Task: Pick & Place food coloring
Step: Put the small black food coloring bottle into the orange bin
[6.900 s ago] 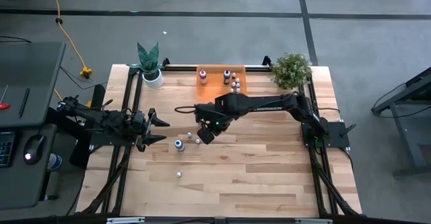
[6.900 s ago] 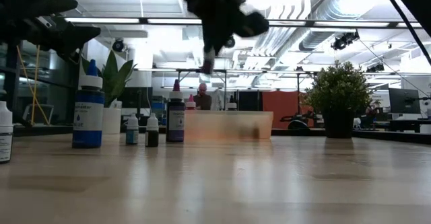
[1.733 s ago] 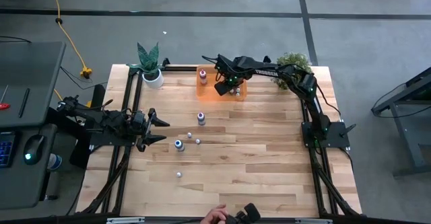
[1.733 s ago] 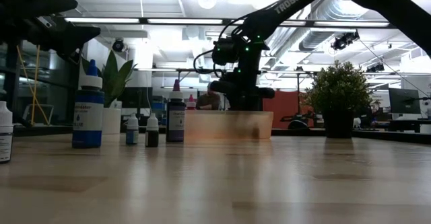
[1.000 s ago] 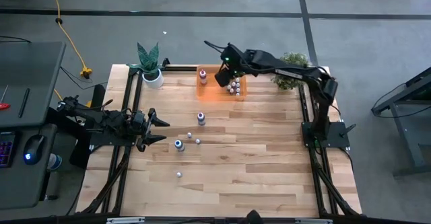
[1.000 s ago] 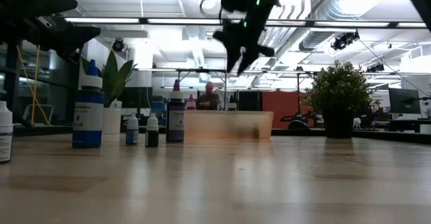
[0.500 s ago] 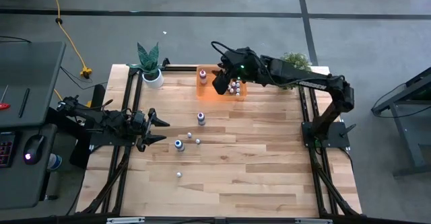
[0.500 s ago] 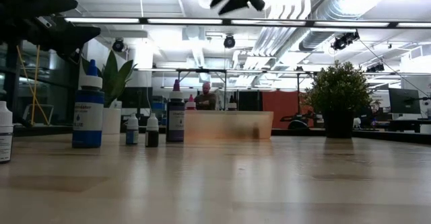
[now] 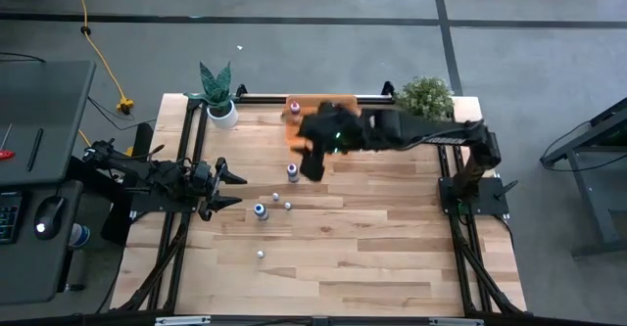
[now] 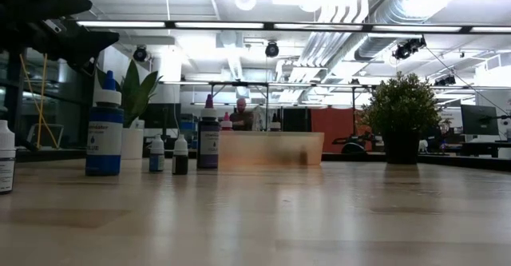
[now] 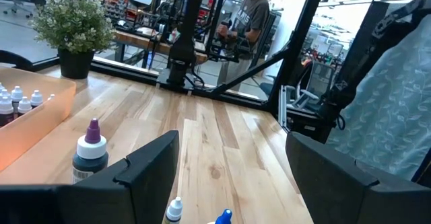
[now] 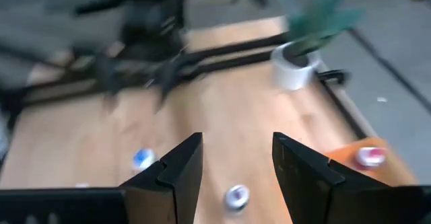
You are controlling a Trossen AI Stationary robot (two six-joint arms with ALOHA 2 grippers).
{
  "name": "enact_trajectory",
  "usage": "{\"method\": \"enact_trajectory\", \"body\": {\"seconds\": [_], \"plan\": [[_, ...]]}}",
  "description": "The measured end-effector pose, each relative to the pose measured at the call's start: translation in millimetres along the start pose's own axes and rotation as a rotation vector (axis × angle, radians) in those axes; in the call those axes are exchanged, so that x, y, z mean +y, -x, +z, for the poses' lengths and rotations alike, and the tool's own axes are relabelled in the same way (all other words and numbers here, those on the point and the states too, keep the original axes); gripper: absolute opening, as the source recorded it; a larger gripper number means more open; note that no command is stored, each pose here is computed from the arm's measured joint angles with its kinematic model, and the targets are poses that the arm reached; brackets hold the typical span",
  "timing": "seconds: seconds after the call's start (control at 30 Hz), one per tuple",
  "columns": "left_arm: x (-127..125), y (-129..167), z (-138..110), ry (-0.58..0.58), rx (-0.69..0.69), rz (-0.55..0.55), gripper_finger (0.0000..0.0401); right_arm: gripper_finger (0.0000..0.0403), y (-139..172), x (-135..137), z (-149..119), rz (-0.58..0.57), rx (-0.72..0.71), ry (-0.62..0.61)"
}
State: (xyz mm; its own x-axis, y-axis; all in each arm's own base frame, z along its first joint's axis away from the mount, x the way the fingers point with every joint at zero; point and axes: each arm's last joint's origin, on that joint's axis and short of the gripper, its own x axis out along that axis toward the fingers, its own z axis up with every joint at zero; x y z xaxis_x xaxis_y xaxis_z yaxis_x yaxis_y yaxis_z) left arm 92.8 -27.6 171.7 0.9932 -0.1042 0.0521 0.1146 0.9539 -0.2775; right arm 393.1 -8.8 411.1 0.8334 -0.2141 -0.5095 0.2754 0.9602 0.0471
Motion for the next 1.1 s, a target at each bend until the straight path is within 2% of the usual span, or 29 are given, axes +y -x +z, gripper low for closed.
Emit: {"method": "enact_trajectory", "body": {"seconds": [0.2,0.33,0.43,0.67,0.87,1.1], "plan": [[0.0,0.0,0.0,0.0,0.0,0.0,0.0271,0.0168,-21.9,41.9,-25.8,0.178,0.17,0.17],[0.0,0.0,0.0,0.0,0.0,0.0,0.0271,0.0168,-33.2,64.4,-50.0,0.231,0.296,0.244],[0.0,0.0,0.0,0.0,0.0,0.0,0.0271,0.0168,-41.1,75.0,-68.6,0.243,0.367,0.251],[0.0,0.0,0.0,0.0,0.0,0.0,0.0271,0.0168,-52.5,82.5,-98.5,0.254,0.479,0.183],[0.0,0.0,0.0,0.0,0.0,0.0,0.0271,0.0168,-71.4,88.6,-104.2,0.336,0.514,0.152],[0.0,0.0,0.0,0.0,0.0,0.0,0.0271,0.0168,-96.9,91.1,-96.8,0.33,0.574,0.277]]}}
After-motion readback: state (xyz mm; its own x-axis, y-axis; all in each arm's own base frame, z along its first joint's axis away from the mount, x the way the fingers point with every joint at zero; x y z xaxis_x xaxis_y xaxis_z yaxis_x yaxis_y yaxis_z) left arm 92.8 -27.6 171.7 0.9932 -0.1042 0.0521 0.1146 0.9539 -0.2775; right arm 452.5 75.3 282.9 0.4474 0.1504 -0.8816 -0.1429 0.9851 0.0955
